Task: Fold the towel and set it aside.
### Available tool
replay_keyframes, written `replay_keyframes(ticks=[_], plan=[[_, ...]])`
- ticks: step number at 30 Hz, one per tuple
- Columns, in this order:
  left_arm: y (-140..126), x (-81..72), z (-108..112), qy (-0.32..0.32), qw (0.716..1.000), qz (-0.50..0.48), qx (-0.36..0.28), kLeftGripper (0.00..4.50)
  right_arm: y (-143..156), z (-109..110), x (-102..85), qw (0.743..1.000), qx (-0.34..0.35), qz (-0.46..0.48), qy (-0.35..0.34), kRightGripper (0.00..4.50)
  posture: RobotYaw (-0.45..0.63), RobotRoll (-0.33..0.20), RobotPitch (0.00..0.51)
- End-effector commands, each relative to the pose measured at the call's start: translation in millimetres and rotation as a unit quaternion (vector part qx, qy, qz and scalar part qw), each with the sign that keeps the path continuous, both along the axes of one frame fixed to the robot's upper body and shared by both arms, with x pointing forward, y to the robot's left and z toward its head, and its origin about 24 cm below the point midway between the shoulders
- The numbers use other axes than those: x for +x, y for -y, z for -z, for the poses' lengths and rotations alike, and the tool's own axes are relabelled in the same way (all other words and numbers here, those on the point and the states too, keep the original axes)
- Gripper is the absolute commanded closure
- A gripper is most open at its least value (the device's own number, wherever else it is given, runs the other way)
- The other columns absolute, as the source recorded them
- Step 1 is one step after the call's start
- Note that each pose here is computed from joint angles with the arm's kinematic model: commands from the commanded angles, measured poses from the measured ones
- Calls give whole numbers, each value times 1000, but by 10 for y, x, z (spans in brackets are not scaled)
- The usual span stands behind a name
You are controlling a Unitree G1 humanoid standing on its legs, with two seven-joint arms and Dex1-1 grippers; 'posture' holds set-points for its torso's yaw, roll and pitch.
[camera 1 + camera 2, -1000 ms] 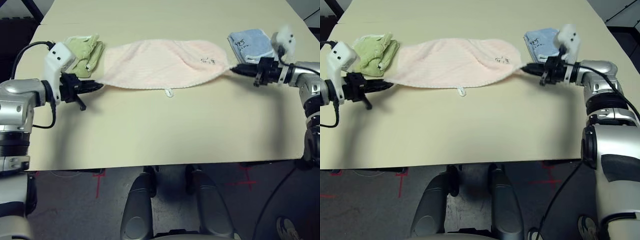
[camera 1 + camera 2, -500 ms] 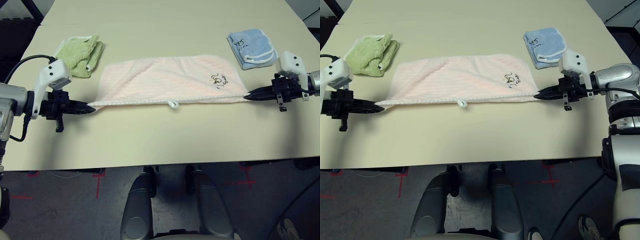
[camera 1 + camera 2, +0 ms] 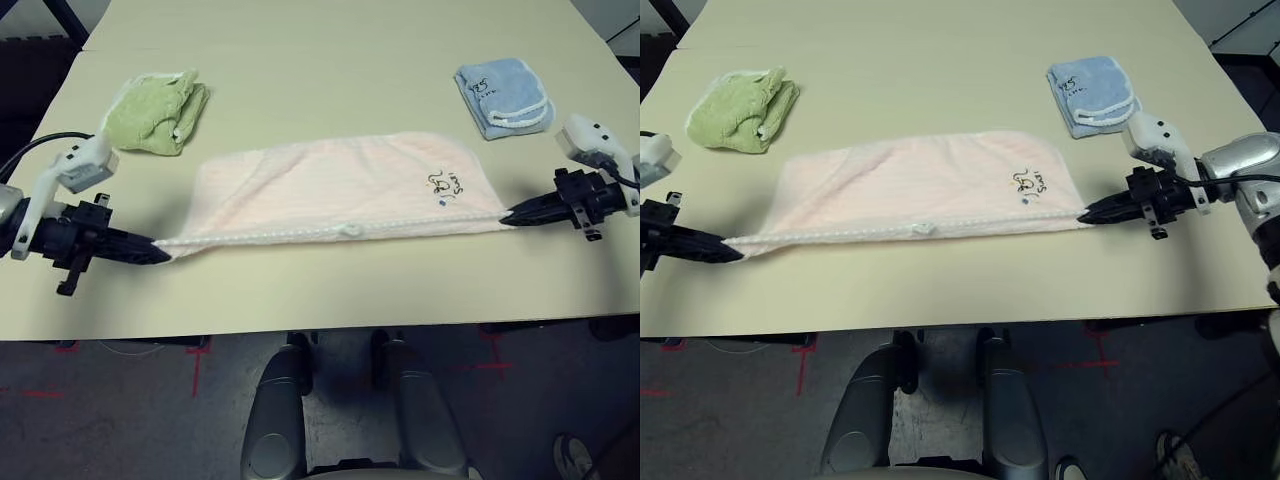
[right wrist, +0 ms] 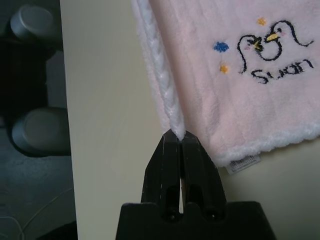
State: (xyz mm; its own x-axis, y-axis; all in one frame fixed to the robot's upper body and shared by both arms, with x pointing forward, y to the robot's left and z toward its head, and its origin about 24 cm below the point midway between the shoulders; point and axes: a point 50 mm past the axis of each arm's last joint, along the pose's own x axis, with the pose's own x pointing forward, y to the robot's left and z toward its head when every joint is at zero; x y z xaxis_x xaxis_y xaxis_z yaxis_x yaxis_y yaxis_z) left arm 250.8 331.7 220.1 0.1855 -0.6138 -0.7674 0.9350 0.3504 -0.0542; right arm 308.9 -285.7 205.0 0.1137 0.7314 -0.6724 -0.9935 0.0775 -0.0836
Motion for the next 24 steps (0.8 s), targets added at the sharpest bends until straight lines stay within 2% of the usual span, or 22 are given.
replay_keyframes(ticks=[1, 4, 8, 17, 24], plan=[[-190, -59, 40, -14, 998, -11, 65, 4474, 120, 47, -112, 999, -26, 13, -33, 4500, -63, 0, 272], [-222, -30, 38, -3, 996, -1, 84, 4474, 96, 18, -96, 999, -16, 12, -30, 4500, -63, 0, 270], [-223, 82, -75, 39, 994, 6, 98, 4474, 81, -89, 6, 1000, 1, 27, -3, 4500, -58, 0, 270], [-35, 241, -335, 82, 992, 26, 96, 4474, 135, -231, 168, 997, -26, 52, 52, 4500, -55, 0, 270], [30, 476, -424, 147, 985, 19, 89, 4474, 185, -213, 277, 991, -58, 79, 95, 4500, -44, 0, 263]])
